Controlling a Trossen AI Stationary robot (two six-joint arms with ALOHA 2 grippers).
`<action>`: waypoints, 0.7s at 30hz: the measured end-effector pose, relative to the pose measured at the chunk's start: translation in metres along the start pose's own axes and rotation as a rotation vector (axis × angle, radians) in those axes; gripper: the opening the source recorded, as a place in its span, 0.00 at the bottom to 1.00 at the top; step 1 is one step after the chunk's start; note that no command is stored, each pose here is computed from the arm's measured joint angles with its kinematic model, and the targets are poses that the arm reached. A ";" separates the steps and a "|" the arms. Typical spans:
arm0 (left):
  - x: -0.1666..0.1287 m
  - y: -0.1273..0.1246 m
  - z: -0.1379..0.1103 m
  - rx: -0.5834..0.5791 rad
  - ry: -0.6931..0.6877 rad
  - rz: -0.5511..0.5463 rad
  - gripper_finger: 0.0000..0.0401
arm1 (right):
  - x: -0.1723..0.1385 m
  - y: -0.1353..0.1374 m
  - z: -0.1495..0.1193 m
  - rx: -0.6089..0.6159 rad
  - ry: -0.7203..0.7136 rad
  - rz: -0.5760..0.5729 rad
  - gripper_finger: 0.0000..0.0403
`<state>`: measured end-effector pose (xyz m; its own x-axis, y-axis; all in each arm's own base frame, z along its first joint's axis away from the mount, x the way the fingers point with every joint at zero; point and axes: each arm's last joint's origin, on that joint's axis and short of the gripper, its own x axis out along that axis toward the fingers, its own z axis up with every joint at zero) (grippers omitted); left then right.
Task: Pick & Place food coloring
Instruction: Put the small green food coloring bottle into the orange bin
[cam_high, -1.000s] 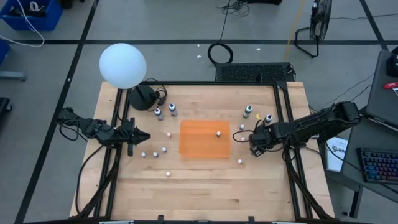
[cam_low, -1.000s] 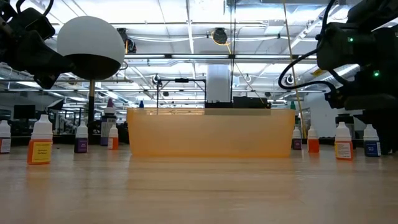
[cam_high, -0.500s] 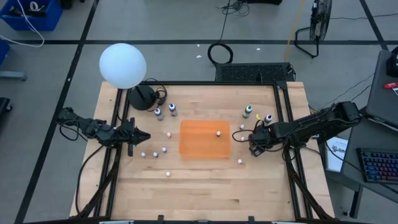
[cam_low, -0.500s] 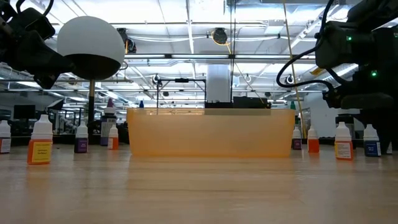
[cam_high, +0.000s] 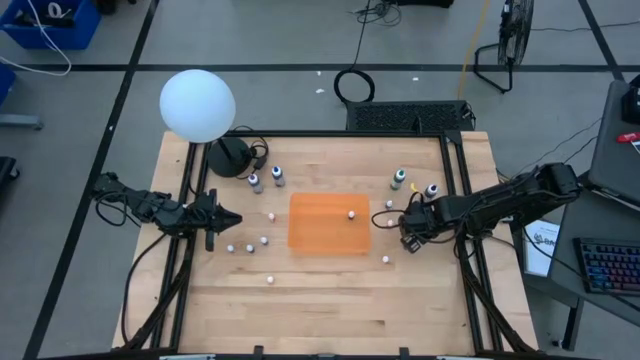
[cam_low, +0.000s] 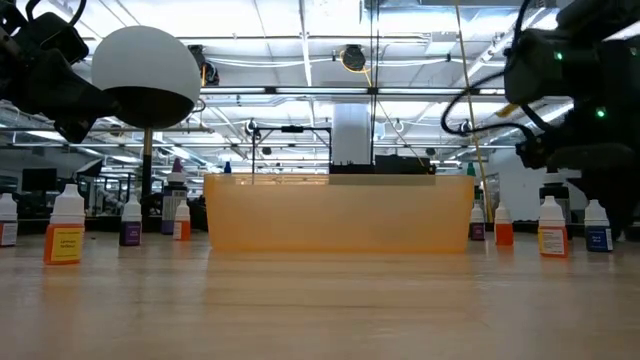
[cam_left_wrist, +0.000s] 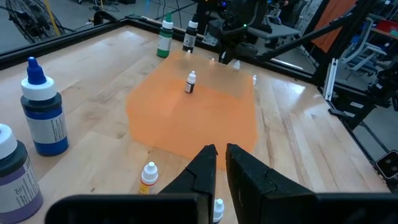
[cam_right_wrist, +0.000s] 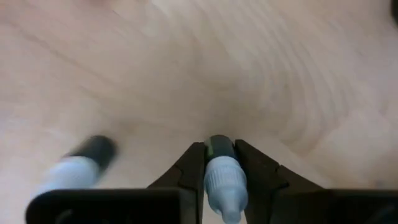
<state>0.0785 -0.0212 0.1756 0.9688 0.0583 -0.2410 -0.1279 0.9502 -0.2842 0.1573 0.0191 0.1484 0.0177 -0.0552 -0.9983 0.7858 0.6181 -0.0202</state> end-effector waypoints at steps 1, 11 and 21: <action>0.000 0.000 0.000 0.000 -0.001 0.000 0.10 | -0.005 0.002 0.002 -0.004 -0.010 0.004 0.14; 0.000 0.000 0.000 0.000 0.000 0.000 0.10 | -0.092 0.037 0.034 -0.109 -0.277 0.092 0.14; 0.000 0.000 0.000 0.000 -0.001 0.000 0.10 | -0.141 0.112 0.088 -0.349 -0.371 0.065 0.14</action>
<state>0.0785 -0.0211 0.1756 0.9689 0.0587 -0.2406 -0.1282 0.9501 -0.2844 0.2972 0.0274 0.2916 0.3277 -0.2433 -0.9129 0.5236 0.8511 -0.0388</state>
